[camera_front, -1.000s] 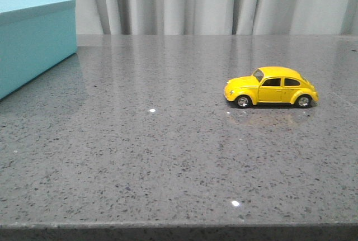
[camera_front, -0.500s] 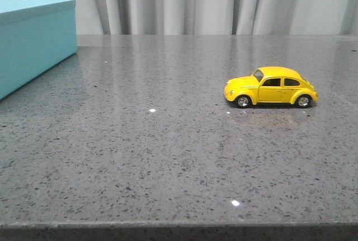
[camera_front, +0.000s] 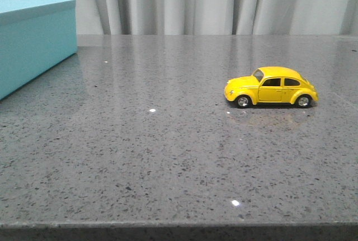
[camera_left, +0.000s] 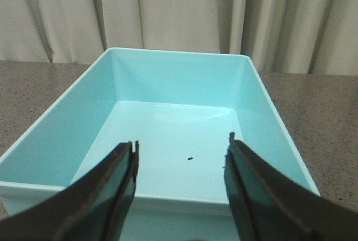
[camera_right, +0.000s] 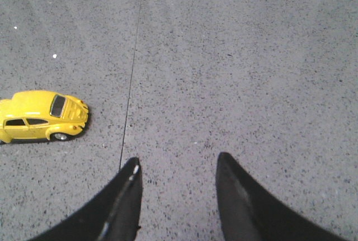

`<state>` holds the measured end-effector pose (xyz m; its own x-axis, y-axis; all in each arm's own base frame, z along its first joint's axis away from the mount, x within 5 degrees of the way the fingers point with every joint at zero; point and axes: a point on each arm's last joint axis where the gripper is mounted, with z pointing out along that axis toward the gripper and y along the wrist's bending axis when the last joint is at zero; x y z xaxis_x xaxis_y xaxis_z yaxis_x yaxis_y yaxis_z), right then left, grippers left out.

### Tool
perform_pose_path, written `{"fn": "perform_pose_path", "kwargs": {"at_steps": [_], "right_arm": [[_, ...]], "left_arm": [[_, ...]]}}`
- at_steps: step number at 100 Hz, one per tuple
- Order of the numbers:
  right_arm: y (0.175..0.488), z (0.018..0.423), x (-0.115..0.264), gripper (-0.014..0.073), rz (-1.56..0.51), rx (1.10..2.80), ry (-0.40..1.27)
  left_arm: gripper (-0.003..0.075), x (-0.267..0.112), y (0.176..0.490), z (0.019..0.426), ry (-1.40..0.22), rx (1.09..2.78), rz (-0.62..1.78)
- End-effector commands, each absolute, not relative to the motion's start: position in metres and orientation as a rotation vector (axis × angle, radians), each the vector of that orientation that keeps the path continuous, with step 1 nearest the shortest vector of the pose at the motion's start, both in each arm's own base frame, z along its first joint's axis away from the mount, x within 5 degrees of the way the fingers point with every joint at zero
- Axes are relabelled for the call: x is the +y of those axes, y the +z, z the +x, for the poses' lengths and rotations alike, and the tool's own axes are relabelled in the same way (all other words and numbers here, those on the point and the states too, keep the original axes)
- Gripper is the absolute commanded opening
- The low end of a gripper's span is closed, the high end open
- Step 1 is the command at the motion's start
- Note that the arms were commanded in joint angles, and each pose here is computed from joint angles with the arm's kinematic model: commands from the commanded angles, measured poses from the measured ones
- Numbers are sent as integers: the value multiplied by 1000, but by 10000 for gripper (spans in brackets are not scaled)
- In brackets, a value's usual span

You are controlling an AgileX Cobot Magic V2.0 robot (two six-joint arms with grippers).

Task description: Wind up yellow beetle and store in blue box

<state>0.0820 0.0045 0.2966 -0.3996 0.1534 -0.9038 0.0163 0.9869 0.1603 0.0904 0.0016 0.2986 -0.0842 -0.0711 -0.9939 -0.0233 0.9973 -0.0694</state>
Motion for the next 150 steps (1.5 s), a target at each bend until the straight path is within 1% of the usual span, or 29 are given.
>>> {"fn": "perform_pose_path", "kwargs": {"at_steps": [1, 8, 15, 26, 45, 55, 65, 80, 88, 105, 124, 135, 150], "right_arm": [[317, 87, 4, 320, 125, 1846, 155], [321, 88, 4, 320, 125, 1811, 155], [327, 90, 4, 320, 125, 1824, 157], [335, 98, 5, 320, 125, 1921, 157], [344, 128, 8, 320, 158, 2070, 221], [346, 144, 9, 330, 163, 2139, 223], [348, 161, 10, 370, 166, 2212, 223], [353, 184, 11, 497, 162, 2266, 226], [355, 193, 15, 532, 139, 2320, 236], [362, 212, 32, 530, 63, 2416, 277], [372, 232, 56, 528, 61, 2472, 356], [371, 243, 69, 528, 52, 2518, 361], [364, 254, 84, 484, 51, 2571, 338]], "left_arm": [[355, 2, 318, 92, -53, 1543, -91], [355, 2, 318, 92, -52, 1541, -91], [355, 2, 319, 92, -52, 1530, -91], [355, 3, 320, 92, -51, 1517, -91], [355, 3, 320, 92, -51, 1518, -91], [355, 3, 320, 92, -51, 1518, -91], [355, 3, 320, 92, -51, 1518, -91], [355, 3, 320, 92, -51, 1516, -91], [355, 3, 320, 92, -51, 1516, -91], [355, 3, 320, 92, -51, 1518, -91], [355, 3, 320, 92, -51, 1518, -91], [355, 3, 320, 92, -51, 1518, -91], [355, 3, 320, 92, -51, 1518, -91]]}}
